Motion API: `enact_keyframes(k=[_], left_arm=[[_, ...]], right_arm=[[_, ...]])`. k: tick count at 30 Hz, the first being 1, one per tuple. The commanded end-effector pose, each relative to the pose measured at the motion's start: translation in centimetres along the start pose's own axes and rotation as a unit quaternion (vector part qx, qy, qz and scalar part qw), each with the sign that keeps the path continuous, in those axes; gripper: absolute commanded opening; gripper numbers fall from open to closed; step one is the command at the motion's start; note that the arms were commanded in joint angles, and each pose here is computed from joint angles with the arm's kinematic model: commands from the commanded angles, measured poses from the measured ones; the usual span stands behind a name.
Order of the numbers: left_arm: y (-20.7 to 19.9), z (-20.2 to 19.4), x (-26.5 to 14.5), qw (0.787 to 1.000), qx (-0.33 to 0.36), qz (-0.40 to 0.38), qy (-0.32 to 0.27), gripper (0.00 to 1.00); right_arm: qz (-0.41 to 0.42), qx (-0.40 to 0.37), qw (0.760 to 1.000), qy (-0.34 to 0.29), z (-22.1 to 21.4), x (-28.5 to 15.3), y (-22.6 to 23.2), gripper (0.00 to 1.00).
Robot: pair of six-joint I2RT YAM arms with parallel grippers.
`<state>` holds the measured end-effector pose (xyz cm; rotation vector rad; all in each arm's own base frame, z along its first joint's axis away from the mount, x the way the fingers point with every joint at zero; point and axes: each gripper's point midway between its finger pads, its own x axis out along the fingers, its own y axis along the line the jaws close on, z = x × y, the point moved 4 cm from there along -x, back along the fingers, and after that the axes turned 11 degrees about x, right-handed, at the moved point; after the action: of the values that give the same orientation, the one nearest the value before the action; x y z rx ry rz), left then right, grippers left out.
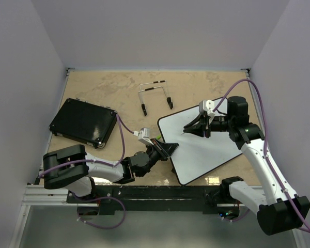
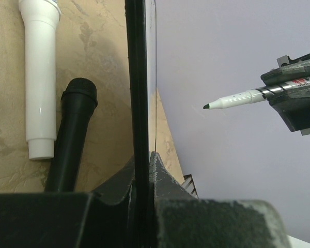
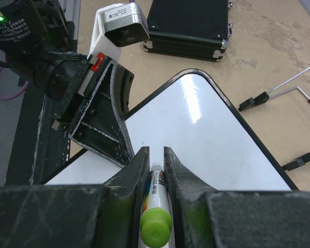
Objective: Write a sentence on the whiteboard
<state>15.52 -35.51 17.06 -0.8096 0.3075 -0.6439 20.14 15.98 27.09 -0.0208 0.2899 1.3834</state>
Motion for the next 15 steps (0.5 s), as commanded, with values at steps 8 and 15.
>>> enact_keyframes(k=[8,15], left_arm=[[-0.08,0.05,-0.24,0.999,0.032,-0.006,-0.004,0.00],[0.02,0.06,-0.32,1.000,0.030,-0.006,-0.005,0.00]], right_arm=[[0.008,-0.017,1.000,-0.008,0.25,0.01,0.17,0.00],[0.008,-0.016,1.000,-0.008,0.22,-0.03,0.17,0.00]])
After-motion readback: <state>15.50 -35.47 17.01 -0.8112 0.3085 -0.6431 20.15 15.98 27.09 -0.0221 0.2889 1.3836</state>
